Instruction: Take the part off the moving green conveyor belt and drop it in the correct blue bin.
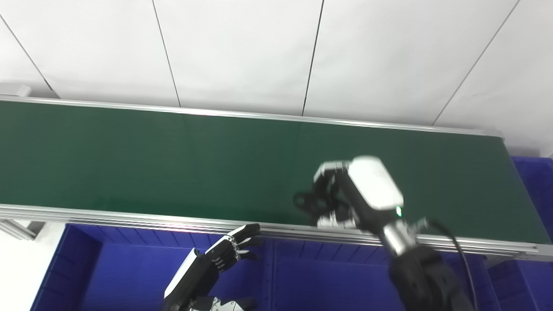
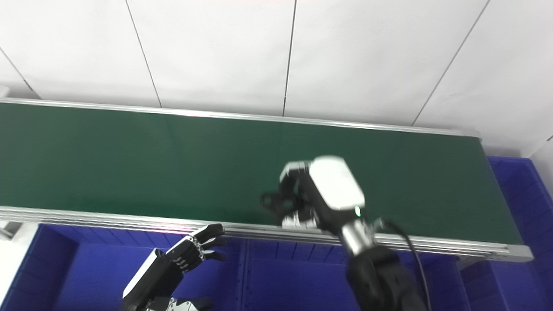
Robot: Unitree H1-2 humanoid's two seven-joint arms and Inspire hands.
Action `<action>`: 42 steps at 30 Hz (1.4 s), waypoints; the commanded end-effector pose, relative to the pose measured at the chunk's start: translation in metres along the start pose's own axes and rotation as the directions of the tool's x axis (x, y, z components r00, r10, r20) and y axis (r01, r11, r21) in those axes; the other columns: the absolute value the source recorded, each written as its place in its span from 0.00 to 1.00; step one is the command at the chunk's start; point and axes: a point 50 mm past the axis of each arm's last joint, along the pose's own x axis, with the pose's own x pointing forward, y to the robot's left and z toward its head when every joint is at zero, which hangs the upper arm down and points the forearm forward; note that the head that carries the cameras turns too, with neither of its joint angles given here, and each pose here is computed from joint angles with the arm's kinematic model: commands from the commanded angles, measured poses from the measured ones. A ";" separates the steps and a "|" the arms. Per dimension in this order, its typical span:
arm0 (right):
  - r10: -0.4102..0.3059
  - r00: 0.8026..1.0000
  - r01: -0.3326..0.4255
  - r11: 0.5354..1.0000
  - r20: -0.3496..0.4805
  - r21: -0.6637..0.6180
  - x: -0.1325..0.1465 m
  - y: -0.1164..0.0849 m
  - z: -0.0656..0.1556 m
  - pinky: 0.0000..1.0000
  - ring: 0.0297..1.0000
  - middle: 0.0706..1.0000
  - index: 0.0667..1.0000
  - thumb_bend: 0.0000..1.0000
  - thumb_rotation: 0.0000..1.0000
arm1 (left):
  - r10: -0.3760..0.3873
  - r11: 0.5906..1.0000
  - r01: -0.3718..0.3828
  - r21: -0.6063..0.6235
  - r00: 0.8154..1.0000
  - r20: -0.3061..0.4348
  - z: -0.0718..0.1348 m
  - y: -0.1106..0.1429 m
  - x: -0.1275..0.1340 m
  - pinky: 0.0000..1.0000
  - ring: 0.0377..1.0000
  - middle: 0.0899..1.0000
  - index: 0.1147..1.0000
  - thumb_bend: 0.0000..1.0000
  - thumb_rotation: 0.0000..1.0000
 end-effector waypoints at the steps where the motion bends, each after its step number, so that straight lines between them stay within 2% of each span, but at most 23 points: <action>1: -0.049 0.998 0.048 0.999 0.034 0.019 -0.011 -0.005 0.008 0.22 0.43 0.50 0.41 0.51 0.00 | 0.006 1.000 -0.006 0.006 0.999 0.047 0.007 0.003 0.001 0.73 0.82 0.88 0.85 0.68 0.29; 3: -0.019 1.000 0.019 0.999 0.004 0.044 -0.025 0.008 0.008 0.21 0.43 0.49 0.41 0.52 0.00 | 0.007 1.000 -0.007 0.000 0.999 0.050 0.007 0.004 0.000 0.74 0.83 0.88 0.86 0.68 0.29; 4: 0.008 1.000 -0.007 0.998 -0.012 0.059 -0.033 0.017 0.008 0.33 0.42 0.49 0.41 0.52 0.00 | 0.008 1.000 -0.008 -0.004 0.999 0.054 0.006 0.005 0.001 0.74 0.83 0.88 0.86 0.68 0.29; 6: 0.042 0.999 -0.039 0.995 -0.033 0.087 -0.045 0.030 0.007 0.39 0.41 0.50 0.42 0.51 0.00 | 0.009 1.000 -0.009 -0.009 0.998 0.060 0.006 0.007 0.001 0.73 0.83 0.88 0.86 0.68 0.27; 8: 0.069 0.996 -0.063 0.992 -0.051 0.113 -0.056 0.044 0.006 0.35 0.39 0.50 0.43 0.51 0.00 | 0.009 1.000 -0.009 -0.012 0.998 0.066 0.006 0.009 0.002 0.74 0.83 0.88 0.86 0.68 0.27; 12: 0.111 0.990 -0.098 0.985 -0.083 0.141 -0.073 0.069 0.002 0.37 0.40 0.50 0.42 0.51 0.00 | 0.014 1.000 -0.013 -0.018 0.997 0.076 0.005 0.013 0.004 0.75 0.83 0.88 0.86 0.67 0.26; 16: 0.133 0.986 -0.118 0.982 -0.099 0.149 -0.077 0.090 -0.002 0.36 0.39 0.51 0.42 0.51 0.00 | 0.015 1.000 -0.014 -0.016 0.996 0.084 0.006 0.016 0.005 0.75 0.84 0.88 0.86 0.68 0.25; 20: 0.194 0.972 -0.179 0.976 -0.129 0.124 -0.074 0.109 -0.007 0.39 0.41 0.49 0.44 0.52 0.00 | 0.015 1.000 -0.013 -0.020 0.996 0.092 0.006 0.017 0.006 0.76 0.84 0.88 0.86 0.67 0.24; 21: 0.217 0.967 -0.203 0.973 -0.137 0.107 -0.073 0.114 -0.009 0.45 0.43 0.50 0.43 0.51 0.00 | 0.015 1.000 -0.013 -0.020 0.995 0.094 0.006 0.018 0.006 0.76 0.84 0.88 0.86 0.67 0.24; 23: 0.259 0.955 -0.253 0.966 -0.146 0.059 -0.073 0.121 -0.010 0.66 0.65 0.66 0.45 0.50 0.09 | 0.016 1.000 -0.014 -0.020 0.995 0.098 0.008 0.018 0.005 0.76 0.84 0.88 0.86 0.67 0.23; 24: 0.274 0.948 -0.274 0.961 -0.159 0.023 -0.073 0.126 -0.011 0.71 0.70 0.69 0.46 0.50 0.11 | 0.016 1.000 -0.014 -0.021 0.995 0.099 0.008 0.018 0.005 0.76 0.84 0.88 0.86 0.67 0.23; 25: 0.282 0.945 -0.286 0.958 -0.168 -0.002 -0.074 0.129 -0.011 0.84 0.79 0.77 0.66 0.52 0.15 | 0.017 1.000 -0.015 -0.021 0.995 0.100 0.008 0.019 0.004 0.76 0.84 0.88 0.86 0.67 0.22; 27: 0.287 0.940 -0.298 0.954 -0.184 -0.034 -0.075 0.136 -0.011 0.93 0.87 0.83 0.79 0.57 0.26 | 0.022 1.000 -0.020 -0.024 0.995 0.102 0.009 0.018 0.003 0.77 0.84 0.88 0.86 0.67 0.22; 28: 0.283 0.940 -0.296 0.954 -0.191 -0.042 -0.075 0.137 -0.009 0.94 0.88 0.84 0.79 0.57 0.27 | 0.023 0.999 -0.021 -0.024 0.995 0.101 0.010 0.018 0.002 0.77 0.84 0.88 0.86 0.67 0.22; 29: 0.280 0.940 -0.294 0.955 -0.195 -0.047 -0.076 0.138 -0.008 0.97 0.90 0.86 0.82 0.60 0.32 | 0.024 0.999 -0.022 -0.024 0.995 0.100 0.010 0.018 0.001 0.77 0.84 0.88 0.85 0.67 0.22; 31: 0.259 0.944 -0.272 0.962 -0.206 -0.038 -0.077 0.136 -0.003 0.99 0.95 0.91 0.86 0.64 0.41 | 0.023 0.999 -0.021 -0.028 0.995 0.097 0.009 0.019 -0.001 0.77 0.84 0.87 0.85 0.67 0.21; 35: 0.119 0.973 -0.117 0.993 -0.197 0.025 -0.080 0.128 0.006 1.00 0.99 0.94 0.88 0.65 0.52 | 0.016 1.000 -0.014 -0.015 0.996 0.088 0.009 0.021 -0.002 0.76 0.84 0.88 0.86 0.67 0.24; 38: -0.002 0.984 0.015 0.997 -0.176 0.072 -0.084 0.118 0.012 1.00 0.99 0.95 0.89 0.65 0.52 | 0.015 1.000 -0.014 -0.012 0.996 0.086 0.009 0.022 -0.003 0.77 0.84 0.88 0.86 0.67 0.24; 40: -0.049 0.984 0.066 0.993 -0.169 0.096 -0.087 0.113 0.016 1.00 1.00 0.96 0.90 0.64 0.56 | 0.015 1.000 -0.014 -0.011 0.996 0.086 0.009 0.022 -0.004 0.77 0.84 0.88 0.86 0.67 0.23; 42: -0.111 0.982 0.136 0.976 -0.151 0.171 -0.090 0.106 0.022 0.99 0.97 0.95 0.89 0.63 0.53 | 0.013 1.000 -0.012 -0.019 0.996 0.087 0.008 0.023 -0.004 0.78 0.84 0.87 0.85 0.67 0.22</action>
